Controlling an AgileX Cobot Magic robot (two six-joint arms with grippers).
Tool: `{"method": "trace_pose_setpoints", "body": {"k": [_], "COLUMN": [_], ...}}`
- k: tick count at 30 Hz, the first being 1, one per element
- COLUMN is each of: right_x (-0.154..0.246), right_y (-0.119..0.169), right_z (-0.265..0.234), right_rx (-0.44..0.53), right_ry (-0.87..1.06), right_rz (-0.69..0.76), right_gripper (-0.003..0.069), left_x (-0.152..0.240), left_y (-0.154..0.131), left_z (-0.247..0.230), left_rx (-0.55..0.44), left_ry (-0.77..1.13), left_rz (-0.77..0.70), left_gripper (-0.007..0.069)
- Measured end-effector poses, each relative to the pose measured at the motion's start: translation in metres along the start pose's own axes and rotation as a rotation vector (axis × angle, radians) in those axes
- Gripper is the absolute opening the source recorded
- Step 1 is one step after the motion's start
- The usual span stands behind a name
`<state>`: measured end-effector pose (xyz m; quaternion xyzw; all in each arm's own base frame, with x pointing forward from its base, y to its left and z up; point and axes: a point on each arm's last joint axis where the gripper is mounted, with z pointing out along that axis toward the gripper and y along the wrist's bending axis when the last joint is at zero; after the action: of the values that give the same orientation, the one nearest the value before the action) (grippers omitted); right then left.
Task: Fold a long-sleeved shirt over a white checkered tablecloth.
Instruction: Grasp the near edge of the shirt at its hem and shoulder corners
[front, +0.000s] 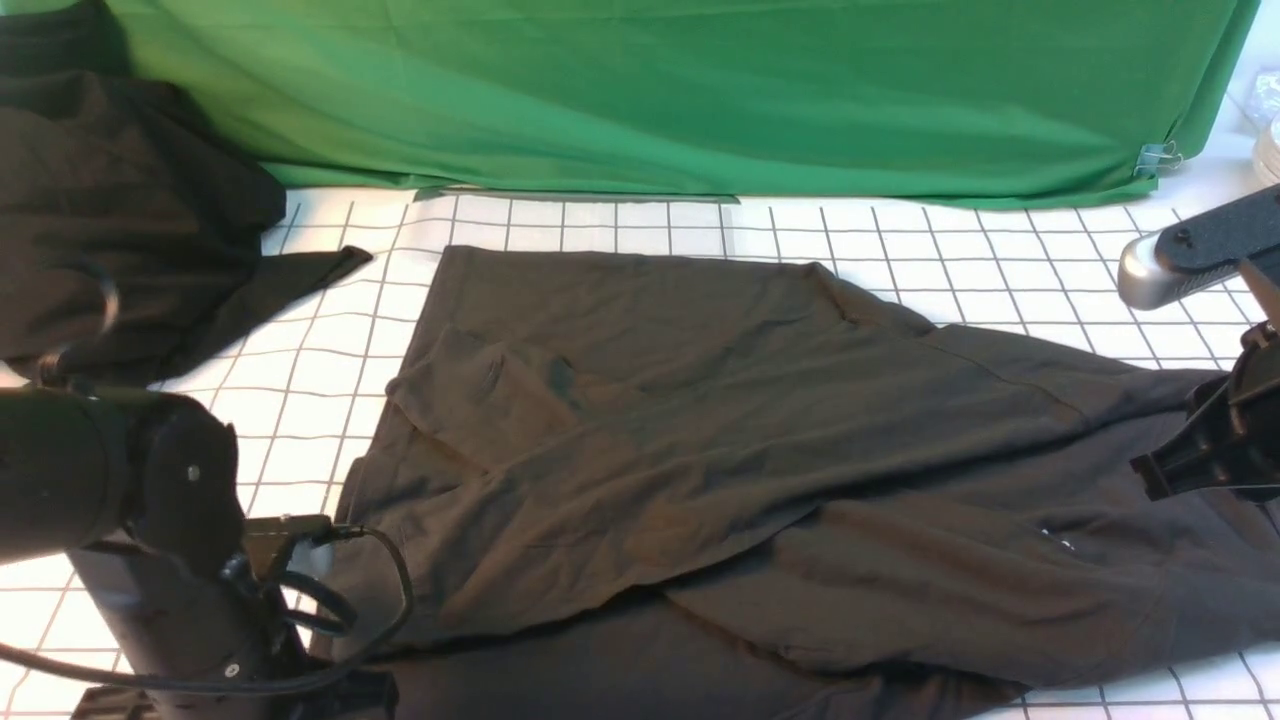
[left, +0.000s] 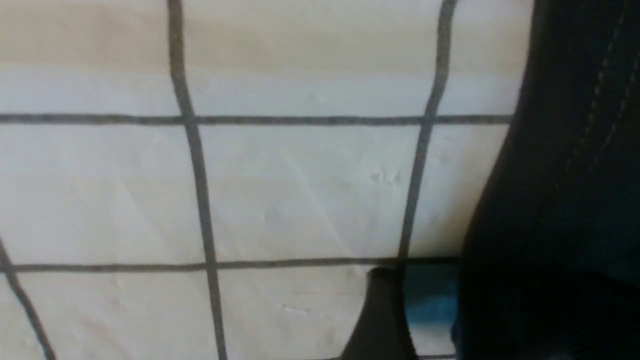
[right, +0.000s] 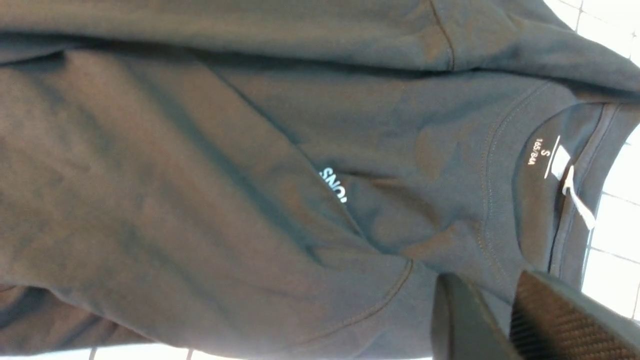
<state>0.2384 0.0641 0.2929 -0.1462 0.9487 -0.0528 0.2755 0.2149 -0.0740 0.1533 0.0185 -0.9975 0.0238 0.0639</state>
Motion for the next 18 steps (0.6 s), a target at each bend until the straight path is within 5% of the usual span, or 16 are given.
{"method": "trace_pose_setpoints", "body": {"k": [6,8,10,18], "right_x": [0.005,0.01,0.012,0.033], "right_y": [0.004,0.011,0.016,0.036], "right_z": [0.0,-0.001,-0.002,0.008], "right_rx": [-0.042,-0.129,-0.183,-0.345], "right_ry": [0.054,0.103,0.122,0.182], "right_rz": [-0.096,-0.136,-0.159,-0.255], "right_gripper": [0.0165,0.0167,0.0172,0.0326], "left_x": [0.0,0.0,0.001,0.018], "left_y": [0.001,-0.001,-0.002,0.005], "left_z": [0.003,0.003,0.001,-0.027], "left_rx": [-0.021,0.002,0.02,-0.004], "left_ry": [0.035,0.045,0.039,-0.046], "left_rz": [0.048,0.083,0.107,0.123], "left_gripper": [0.0295,0.0121,0.0043,0.0012]}}
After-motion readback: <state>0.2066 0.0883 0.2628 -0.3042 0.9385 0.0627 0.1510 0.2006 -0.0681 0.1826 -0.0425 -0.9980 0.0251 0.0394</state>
